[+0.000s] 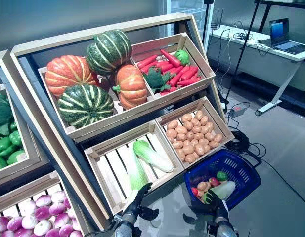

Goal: Put vegetables into the basket

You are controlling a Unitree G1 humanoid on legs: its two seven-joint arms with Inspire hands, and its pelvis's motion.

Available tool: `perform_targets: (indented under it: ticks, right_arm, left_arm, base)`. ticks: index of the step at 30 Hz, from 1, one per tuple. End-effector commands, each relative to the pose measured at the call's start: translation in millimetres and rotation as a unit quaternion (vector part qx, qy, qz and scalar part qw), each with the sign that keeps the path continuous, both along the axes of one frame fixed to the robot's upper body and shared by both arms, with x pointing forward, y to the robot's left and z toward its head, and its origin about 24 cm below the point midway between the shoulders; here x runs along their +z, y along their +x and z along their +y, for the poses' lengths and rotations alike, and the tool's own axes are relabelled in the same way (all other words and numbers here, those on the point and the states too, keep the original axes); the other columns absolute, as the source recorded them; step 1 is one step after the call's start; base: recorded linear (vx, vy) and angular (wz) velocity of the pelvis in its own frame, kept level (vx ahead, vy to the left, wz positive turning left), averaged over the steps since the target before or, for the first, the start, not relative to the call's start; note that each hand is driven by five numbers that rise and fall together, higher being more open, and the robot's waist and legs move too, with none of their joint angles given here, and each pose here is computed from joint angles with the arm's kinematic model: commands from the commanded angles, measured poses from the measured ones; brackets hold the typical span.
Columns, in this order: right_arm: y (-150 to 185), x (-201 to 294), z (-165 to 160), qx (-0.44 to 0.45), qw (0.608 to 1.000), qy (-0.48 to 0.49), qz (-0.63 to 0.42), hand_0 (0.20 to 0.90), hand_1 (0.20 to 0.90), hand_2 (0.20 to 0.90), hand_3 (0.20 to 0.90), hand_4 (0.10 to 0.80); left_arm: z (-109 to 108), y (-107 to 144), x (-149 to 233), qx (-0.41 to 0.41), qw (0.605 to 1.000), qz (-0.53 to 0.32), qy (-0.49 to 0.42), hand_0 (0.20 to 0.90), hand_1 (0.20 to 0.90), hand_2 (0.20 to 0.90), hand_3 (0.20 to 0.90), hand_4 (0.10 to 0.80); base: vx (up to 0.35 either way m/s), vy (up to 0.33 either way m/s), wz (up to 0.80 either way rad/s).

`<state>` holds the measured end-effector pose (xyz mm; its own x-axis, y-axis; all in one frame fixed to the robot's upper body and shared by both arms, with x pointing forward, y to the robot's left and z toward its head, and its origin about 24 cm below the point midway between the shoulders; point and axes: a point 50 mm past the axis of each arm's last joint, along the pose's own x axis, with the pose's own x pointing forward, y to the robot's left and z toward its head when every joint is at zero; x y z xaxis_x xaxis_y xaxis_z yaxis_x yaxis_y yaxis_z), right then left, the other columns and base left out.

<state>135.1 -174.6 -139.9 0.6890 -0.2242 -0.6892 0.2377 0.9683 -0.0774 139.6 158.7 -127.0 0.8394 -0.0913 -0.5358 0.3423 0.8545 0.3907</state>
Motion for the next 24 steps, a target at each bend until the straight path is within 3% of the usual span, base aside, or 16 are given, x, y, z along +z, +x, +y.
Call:
perform_targets:
  ticks: [1, 13, 24]
  right_arm:
    - [53.2, 27.4, 8.2, 0.030, 0.993, -0.007, -0.111, 0.900, 0.900, 0.900, 0.900, 0.800]
    - [51.2, 23.9, 13.4, 0.045, 0.995, 0.000, -0.093, 0.900, 0.900, 0.900, 0.900, 0.800]
    - [51.6, 22.8, 14.4, 0.050, 0.995, 0.001, -0.086, 0.900, 0.900, 0.900, 0.900, 0.800]
  left_arm:
    - [-10.6, 51.8, 25.1, -0.024, 0.996, -0.089, -0.009, 0.900, 0.900, 0.900, 0.900, 0.800]
    - [-18.4, 46.5, 20.4, -0.074, 0.995, -0.071, 0.005, 0.900, 0.900, 0.900, 0.900, 0.800]
    - [-17.5, 54.2, 32.6, -0.107, 0.969, -0.193, 0.114, 0.900, 0.900, 0.900, 0.900, 0.800]
  base:
    - [0.000, 0.000, 0.00]
    - [0.000, 0.000, 0.00]
    - [0.000, 0.000, 0.00]
